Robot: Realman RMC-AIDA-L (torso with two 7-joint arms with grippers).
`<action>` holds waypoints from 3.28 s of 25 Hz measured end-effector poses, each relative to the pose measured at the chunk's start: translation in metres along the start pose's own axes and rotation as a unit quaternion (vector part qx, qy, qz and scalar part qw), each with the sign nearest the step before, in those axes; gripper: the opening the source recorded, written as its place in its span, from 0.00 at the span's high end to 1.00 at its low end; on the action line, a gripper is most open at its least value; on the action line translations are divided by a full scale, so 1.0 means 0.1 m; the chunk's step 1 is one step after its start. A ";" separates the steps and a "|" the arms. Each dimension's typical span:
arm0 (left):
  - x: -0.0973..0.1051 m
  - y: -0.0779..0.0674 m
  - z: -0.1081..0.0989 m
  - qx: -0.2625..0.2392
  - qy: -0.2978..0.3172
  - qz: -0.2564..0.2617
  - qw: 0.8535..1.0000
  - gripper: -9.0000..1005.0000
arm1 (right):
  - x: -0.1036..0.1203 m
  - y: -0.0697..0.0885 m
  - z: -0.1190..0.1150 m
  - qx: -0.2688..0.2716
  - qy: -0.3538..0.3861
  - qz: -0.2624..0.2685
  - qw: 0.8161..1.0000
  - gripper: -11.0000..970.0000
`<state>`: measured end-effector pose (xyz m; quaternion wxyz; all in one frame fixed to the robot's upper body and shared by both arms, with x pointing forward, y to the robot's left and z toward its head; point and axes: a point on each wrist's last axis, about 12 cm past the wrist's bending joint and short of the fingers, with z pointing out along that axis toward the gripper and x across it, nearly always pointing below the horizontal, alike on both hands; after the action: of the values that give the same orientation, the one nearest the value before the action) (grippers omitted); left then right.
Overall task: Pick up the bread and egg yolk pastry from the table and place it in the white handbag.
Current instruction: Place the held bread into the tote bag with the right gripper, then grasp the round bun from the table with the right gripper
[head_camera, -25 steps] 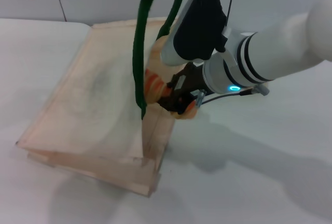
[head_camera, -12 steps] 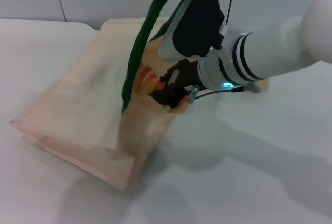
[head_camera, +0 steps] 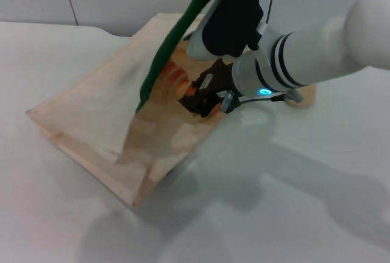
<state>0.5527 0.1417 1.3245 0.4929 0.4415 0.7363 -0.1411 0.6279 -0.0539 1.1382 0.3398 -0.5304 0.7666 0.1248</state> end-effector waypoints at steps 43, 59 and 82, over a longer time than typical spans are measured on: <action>-0.02 -0.02 -0.01 -0.012 -0.009 0.003 1.000 0.88 | -0.15 0.33 0.10 -0.046 0.006 -0.046 0.998 0.39; 0.11 0.10 -0.08 -0.042 0.001 -0.014 0.999 0.88 | 0.11 0.04 -0.13 -0.040 0.052 0.012 0.998 0.08; 0.31 0.28 -0.29 -0.097 0.007 -0.059 0.994 0.88 | 0.66 -0.64 -0.77 0.141 0.069 0.098 0.983 0.08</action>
<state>0.5538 0.1923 1.3187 0.5192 0.3484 0.7746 -0.0949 0.6417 -0.1706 1.1629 0.3440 -0.4068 0.8462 0.0110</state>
